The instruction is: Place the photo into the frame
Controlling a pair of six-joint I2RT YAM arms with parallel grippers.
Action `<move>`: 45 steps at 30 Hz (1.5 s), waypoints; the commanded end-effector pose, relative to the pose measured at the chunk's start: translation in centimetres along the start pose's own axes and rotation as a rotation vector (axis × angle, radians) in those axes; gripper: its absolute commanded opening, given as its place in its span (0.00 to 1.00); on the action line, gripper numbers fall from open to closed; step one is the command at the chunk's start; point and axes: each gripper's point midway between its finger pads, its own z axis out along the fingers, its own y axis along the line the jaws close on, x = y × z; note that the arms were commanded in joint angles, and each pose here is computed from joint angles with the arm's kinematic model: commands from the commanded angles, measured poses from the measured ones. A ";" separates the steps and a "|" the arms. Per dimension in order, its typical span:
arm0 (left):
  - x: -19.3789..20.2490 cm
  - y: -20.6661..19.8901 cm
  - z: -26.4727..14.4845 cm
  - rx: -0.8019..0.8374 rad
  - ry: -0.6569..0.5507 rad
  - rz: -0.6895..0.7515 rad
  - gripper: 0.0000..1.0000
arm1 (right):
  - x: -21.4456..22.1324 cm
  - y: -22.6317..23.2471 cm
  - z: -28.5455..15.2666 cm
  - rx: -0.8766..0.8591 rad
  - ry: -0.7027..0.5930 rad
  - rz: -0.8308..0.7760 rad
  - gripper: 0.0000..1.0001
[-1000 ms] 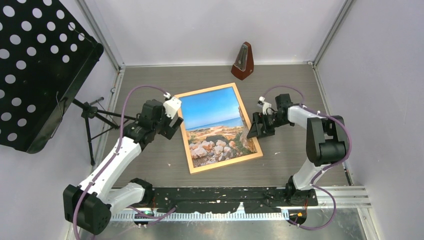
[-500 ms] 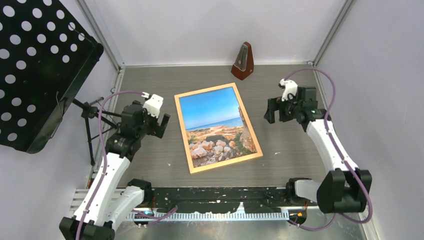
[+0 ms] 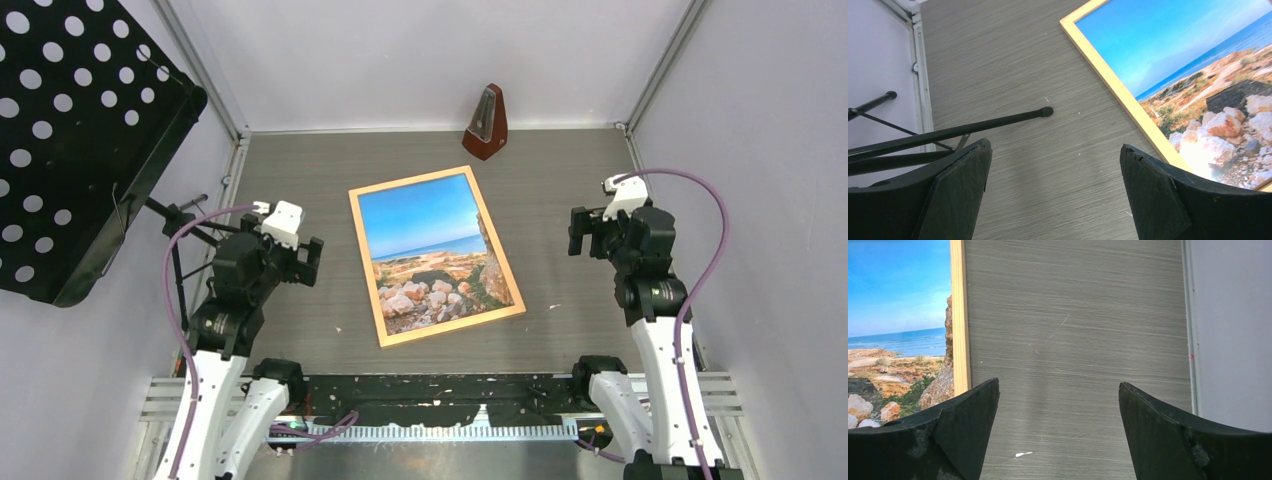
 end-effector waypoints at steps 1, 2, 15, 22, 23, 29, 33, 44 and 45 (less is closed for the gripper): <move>-2.8 0.0 -2.0 0.004 -0.088 -0.047 1.00 | -1.2 -0.7 -0.8 0.052 -0.092 0.002 0.95; -3.1 -0.1 -2.3 0.007 -0.099 -0.054 1.00 | -1.1 -0.5 -0.9 0.041 -0.101 0.001 0.95; -1.8 0.8 -1.5 -0.087 -0.218 -0.103 1.00 | -1.3 -1.5 -1.5 0.099 -0.140 -0.026 0.95; -0.7 1.0 -0.6 -0.094 -0.184 -0.097 1.00 | -0.7 -2.9 -1.4 0.173 -0.118 -0.053 0.95; -0.5 1.2 -0.4 -0.104 -0.181 -0.097 1.00 | -0.6 -2.9 -1.4 0.176 -0.115 -0.056 0.95; 0.0 2.0 -0.2 -0.142 -0.195 -0.100 1.00 | -0.4 -3.3 -1.1 0.195 -0.118 -0.081 0.95; -0.1 2.3 -0.5 -0.150 -0.217 -0.113 1.00 | -0.4 -3.2 -1.3 0.190 -0.123 -0.093 0.95; -0.1 2.7 -1.0 -0.162 -0.236 -0.125 1.00 | -0.5 -2.4 -1.6 0.143 -0.138 -0.117 0.95; 0.0 2.7 -1.0 -0.160 -0.233 -0.125 1.00 | -0.4 -2.3 -1.6 0.138 -0.136 -0.118 0.95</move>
